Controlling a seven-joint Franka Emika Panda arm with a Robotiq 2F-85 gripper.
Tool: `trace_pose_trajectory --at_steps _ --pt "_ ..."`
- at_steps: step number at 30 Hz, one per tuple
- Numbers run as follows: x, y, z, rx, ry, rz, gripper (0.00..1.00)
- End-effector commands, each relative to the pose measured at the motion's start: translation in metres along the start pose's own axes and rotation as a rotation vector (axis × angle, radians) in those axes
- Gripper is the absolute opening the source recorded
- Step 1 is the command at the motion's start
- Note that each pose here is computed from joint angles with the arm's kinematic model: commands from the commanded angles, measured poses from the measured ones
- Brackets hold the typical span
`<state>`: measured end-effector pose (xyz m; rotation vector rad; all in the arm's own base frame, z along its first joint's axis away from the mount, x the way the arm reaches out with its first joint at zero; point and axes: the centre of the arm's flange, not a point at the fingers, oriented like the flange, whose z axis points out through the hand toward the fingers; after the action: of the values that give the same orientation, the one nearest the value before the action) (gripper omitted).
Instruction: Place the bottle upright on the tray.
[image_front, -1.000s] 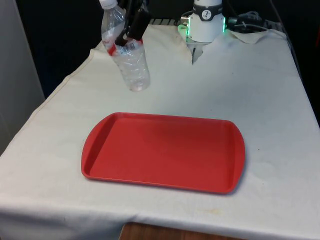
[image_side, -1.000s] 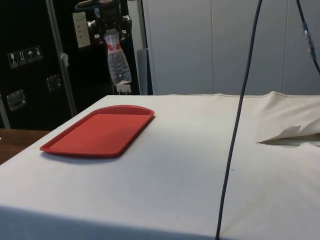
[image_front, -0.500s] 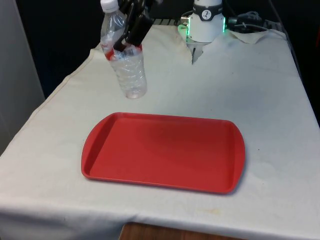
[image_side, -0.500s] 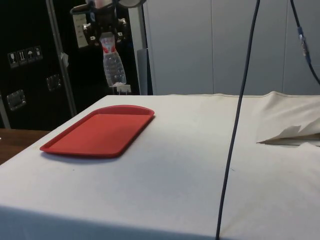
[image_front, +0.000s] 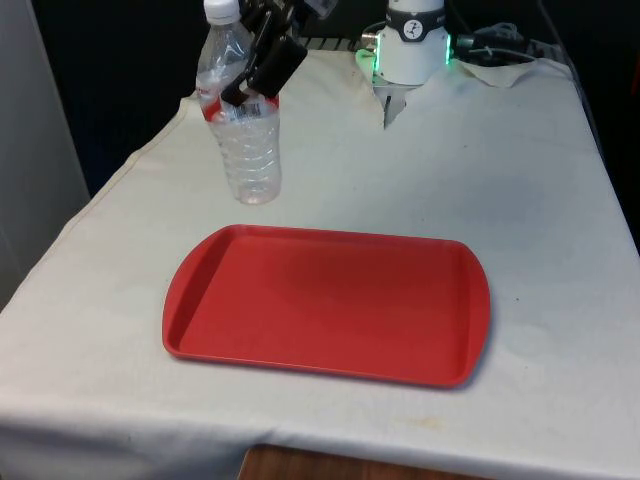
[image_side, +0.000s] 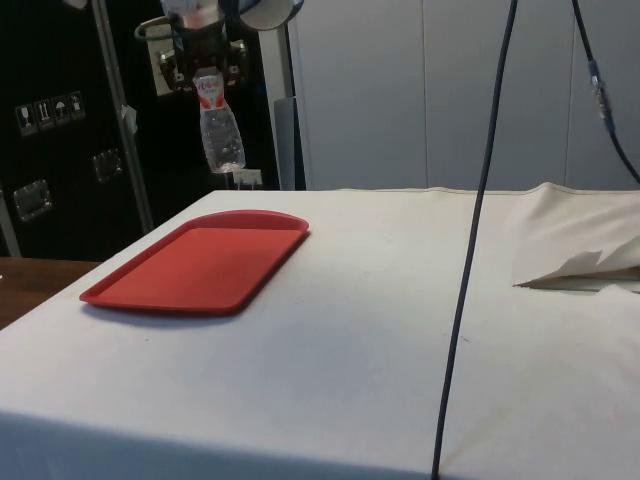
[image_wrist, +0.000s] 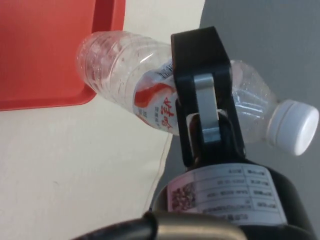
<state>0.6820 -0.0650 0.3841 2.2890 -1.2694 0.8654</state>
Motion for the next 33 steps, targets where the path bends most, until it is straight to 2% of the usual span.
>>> trace_pose_trajectory --at_steps 1,2,3,6,11,12,19,20,21,29,30,31,33 --pt "0.0 -0.003 0.0 -0.001 0.025 0.01 0.33" --pt "-0.001 -0.001 0.0 -0.002 0.006 0.002 0.33" --pt "-0.001 -0.004 0.0 -0.001 0.03 0.012 0.33" --pt "-0.006 -0.006 0.002 -0.003 0.041 0.016 0.33" --pt "-0.012 -0.008 -0.002 -0.004 0.041 0.005 0.33" --pt "-0.012 -0.008 0.0 -0.004 0.032 -0.001 0.33" --pt "-0.015 -0.013 -0.005 -0.022 0.057 -0.006 0.33" --pt "-0.016 -0.012 -0.004 -0.023 0.042 -0.014 0.33" --pt "-0.015 -0.014 -0.006 -0.023 0.06 -0.006 0.33" --pt "-0.023 -0.021 -0.013 -0.03 0.086 0.001 0.33" --pt "-0.023 -0.02 -0.012 -0.032 0.071 -0.012 0.33" --pt "-0.024 -0.023 -0.014 -0.03 0.093 0.007 0.33" --pt "-0.026 -0.024 -0.016 -0.027 0.099 0.017 0.33"
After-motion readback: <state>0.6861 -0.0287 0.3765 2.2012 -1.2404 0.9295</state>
